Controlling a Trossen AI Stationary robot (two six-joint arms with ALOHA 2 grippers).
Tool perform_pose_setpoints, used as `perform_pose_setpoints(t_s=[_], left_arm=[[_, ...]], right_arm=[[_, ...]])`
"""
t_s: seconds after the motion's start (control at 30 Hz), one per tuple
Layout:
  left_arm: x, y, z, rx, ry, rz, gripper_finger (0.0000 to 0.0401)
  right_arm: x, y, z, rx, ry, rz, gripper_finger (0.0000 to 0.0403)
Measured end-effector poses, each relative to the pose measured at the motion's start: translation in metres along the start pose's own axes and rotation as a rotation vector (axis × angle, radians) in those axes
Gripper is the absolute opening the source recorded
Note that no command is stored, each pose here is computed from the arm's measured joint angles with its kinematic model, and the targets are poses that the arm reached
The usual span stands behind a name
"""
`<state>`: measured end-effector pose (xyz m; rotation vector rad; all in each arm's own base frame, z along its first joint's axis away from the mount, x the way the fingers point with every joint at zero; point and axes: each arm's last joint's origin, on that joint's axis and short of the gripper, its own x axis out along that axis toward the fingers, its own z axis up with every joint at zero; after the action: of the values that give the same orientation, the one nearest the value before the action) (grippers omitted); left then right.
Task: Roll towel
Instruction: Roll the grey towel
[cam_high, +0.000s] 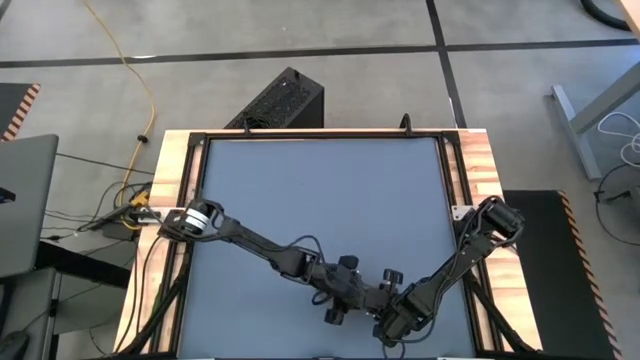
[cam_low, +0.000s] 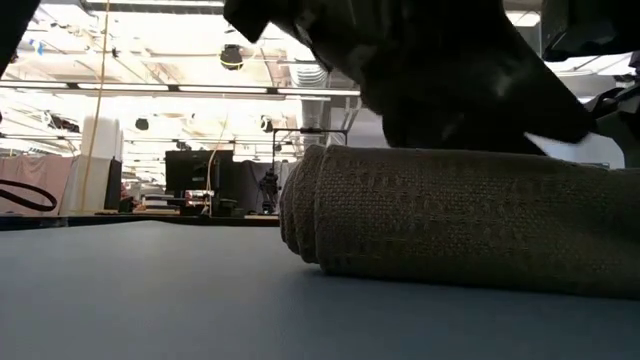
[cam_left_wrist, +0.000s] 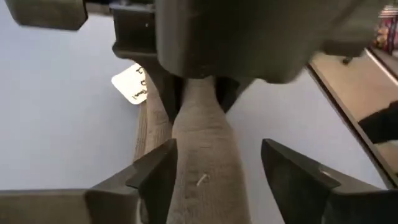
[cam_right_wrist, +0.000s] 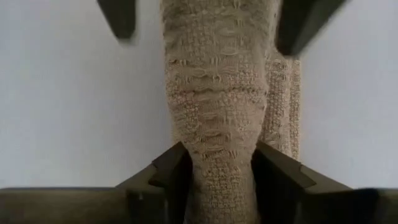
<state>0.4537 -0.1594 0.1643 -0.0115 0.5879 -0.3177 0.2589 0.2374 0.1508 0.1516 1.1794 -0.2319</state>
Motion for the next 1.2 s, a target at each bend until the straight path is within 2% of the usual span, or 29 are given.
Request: perform_pose_setpoints(t_s=[0.17,0.23,0.37,0.47,0.6,0.67,0.77,0.87,0.97,1.07,1.2], left_arm=[[0.014,0.001,-0.018,-0.031,0.043,0.077,0.0245],[0.020,0.002,-0.026,-0.055,0.064,0.096,0.0249],[0.024,0.008,-0.035,-0.115,0.097,0.202,0.0249],[0.028,0.014,-0.043,-0.165,0.143,0.181,0.0249],[0.028,0.016,-0.050,-0.238,0.236,0.107,0.0244],[0.025,0.017,-0.056,-0.260,0.310,0.107,0.0228],[0.023,0.021,-0.058,-0.295,0.355,0.081,0.0182],[0.021,0.031,-0.059,-0.385,0.389,0.034,0.0111],[0.019,0.042,-0.059,-0.524,0.418,-0.003,0.0042],[0.016,0.054,-0.057,-0.644,0.427,-0.011,0.0041],[0.005,0.061,-0.054,-0.770,0.446,0.079,0.0041]], right_arm=[[0.001,-0.001,0.004,0.018,0.027,0.023,0.0204],[0.000,-0.001,0.006,0.021,0.037,0.030,0.0209],[-0.005,0.002,0.009,0.020,0.060,0.036,0.0212],[-0.011,0.000,0.009,0.025,0.069,0.034,0.0212],[-0.035,-0.006,0.011,0.073,0.052,0.059,0.0212],[-0.052,-0.010,0.011,0.100,0.016,0.070,0.0211],[-0.086,-0.020,0.008,0.139,-0.074,0.078,0.0208],[-0.115,-0.033,-0.002,0.179,-0.172,0.048,0.0205],[-0.142,-0.049,-0.010,0.234,-0.279,0.019,0.0201],[-0.163,-0.063,-0.017,0.285,-0.383,0.012,0.0198],[-0.183,-0.076,-0.023,0.321,-0.481,0.043,0.0193]])
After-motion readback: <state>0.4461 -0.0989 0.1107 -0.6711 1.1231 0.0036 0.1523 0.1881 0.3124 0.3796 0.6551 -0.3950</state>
